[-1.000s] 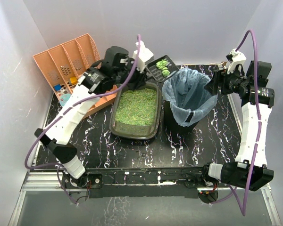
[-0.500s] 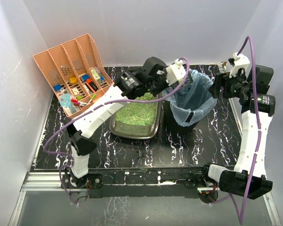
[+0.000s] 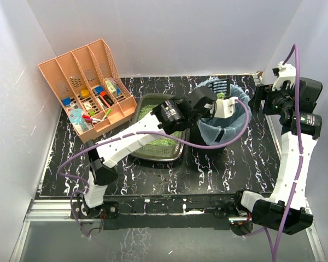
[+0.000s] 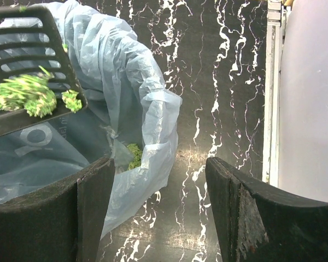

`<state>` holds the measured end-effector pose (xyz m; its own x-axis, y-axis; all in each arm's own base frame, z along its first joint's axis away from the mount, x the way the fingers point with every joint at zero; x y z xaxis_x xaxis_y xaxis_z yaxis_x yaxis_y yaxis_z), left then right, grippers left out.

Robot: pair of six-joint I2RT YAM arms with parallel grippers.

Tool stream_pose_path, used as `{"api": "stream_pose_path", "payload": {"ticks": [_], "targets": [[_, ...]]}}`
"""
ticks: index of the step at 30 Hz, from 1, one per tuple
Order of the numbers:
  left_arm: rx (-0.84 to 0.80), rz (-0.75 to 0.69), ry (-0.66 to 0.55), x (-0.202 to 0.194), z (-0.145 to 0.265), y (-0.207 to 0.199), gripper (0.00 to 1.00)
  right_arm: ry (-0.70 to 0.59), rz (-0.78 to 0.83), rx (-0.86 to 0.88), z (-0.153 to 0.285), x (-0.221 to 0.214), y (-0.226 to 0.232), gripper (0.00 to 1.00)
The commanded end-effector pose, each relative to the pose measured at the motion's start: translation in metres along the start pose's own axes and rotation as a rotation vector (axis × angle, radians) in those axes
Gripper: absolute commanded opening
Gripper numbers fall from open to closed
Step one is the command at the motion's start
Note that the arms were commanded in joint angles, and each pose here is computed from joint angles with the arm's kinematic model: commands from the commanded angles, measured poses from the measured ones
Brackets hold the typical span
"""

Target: Clean the litter box

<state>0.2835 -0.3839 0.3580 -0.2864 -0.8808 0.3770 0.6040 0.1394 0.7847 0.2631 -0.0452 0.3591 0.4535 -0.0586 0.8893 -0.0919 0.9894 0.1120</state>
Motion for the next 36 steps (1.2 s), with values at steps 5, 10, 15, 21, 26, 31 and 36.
{"api": "stream_pose_path", "payload": {"ticks": [5, 10, 15, 21, 26, 31, 36], "targets": [[0.215, -0.193, 0.071, 0.013, 0.014, 0.021, 0.0, -0.074, 0.016, 0.005, 0.005, 0.015, 0.002, 0.73], [0.245, -0.294, 0.111, 0.011, 0.01, 0.013, 0.0, -0.072, 0.016, 0.007, 0.004, 0.014, 0.001, 0.73], [0.28, -0.353, 0.105, 0.015, 0.013, 0.014, 0.0, -0.07, 0.013, 0.011, 0.002, 0.014, 0.001, 0.73], [0.321, -0.418, 0.092, 0.02, 0.014, 0.016, 0.0, -0.069, 0.014, 0.015, 0.002, 0.013, 0.001, 0.73], [0.367, -0.468, 0.101, 0.022, 0.016, 0.021, 0.0, -0.065, 0.011, 0.022, 0.0, 0.012, 0.001, 0.73], [0.375, -0.474, 0.1, 0.023, 0.02, 0.025, 0.0, -0.063, 0.01, 0.033, -0.001, 0.012, 0.002, 0.73], [0.296, -0.375, 0.031, 0.023, 0.031, 0.025, 0.0, -0.061, 0.011, 0.041, -0.001, 0.013, 0.002, 0.73]]}}
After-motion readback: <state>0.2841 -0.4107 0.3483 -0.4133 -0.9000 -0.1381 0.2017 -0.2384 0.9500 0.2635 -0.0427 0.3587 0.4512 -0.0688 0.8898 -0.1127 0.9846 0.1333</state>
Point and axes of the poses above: each gripper's point midway between its finger pads, its own z axis back along the fingers, its own y axis along the line the jaws close on, x = y × z, the point moved 5 cm from there along z, back along the fingers, and after that the axes turned 5 degrees about -z, right-handed, at the moved point
